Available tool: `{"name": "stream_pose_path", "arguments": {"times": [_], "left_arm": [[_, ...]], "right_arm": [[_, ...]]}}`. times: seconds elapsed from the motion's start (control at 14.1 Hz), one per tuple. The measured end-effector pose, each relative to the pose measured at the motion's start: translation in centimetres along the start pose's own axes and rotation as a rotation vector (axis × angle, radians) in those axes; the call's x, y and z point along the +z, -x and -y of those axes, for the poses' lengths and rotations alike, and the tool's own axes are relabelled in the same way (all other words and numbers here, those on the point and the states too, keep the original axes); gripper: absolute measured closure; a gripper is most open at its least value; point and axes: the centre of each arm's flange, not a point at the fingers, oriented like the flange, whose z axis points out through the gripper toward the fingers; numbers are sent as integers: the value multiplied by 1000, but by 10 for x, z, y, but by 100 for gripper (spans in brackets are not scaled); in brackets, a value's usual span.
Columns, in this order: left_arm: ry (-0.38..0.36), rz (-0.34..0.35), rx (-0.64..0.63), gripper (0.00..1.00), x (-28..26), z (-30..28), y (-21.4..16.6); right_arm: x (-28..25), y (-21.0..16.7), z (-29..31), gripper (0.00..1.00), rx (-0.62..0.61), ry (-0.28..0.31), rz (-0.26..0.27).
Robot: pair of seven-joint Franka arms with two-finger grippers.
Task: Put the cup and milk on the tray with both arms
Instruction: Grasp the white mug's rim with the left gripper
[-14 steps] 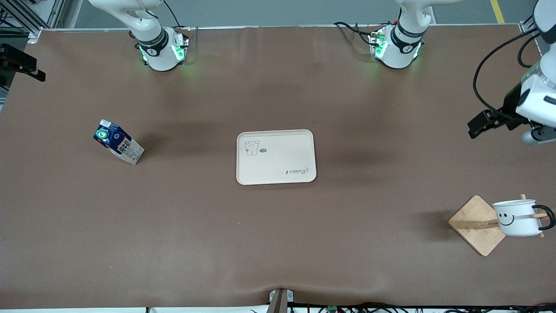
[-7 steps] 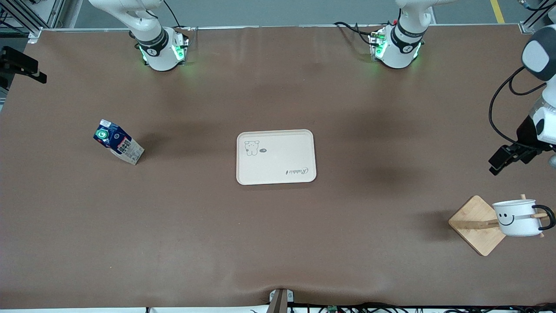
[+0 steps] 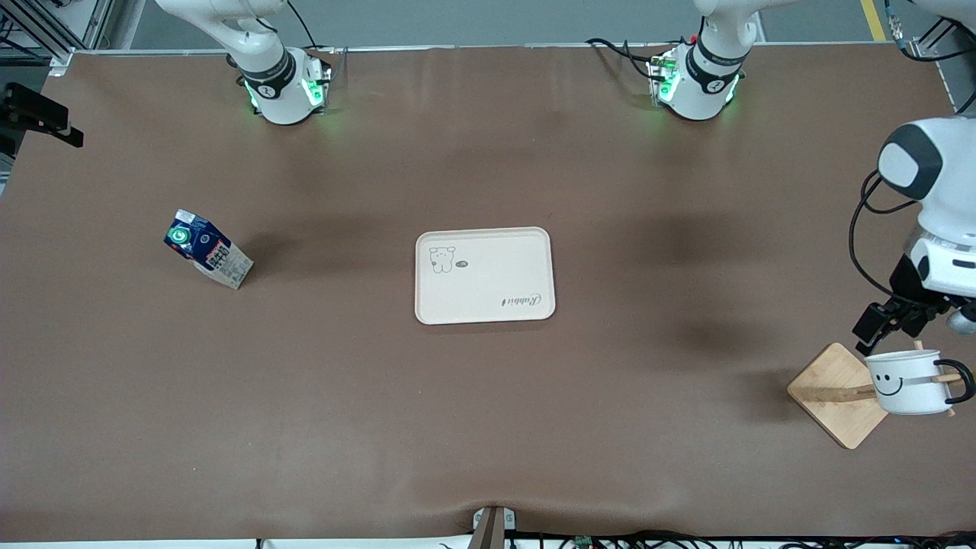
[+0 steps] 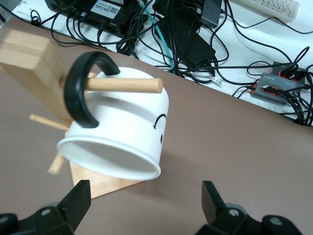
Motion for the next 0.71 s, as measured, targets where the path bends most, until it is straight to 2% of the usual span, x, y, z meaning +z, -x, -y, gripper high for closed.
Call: {"name": "stream_pose_path", "arguments": {"times": [0.21,0.36,0.43,0.5,0.71], "left_arm": [[9,-12,0,3,14,0,-1],[6,-17,19,18,17,-2,-5],[-1,-22,41,18,19,-4,-6],[-6,-24,57,23,21,-5,-7],[-9,-25,72,58,26,-7,-9]], "right_arm": [[1,-1,0,0,0,0,2],[1,-1,0,0,1,0,2],[1,-1,0,0,1,0,2],[1,-1,-1,0,2,0,2],[1,0,-4,0,9,-1,3]]}}
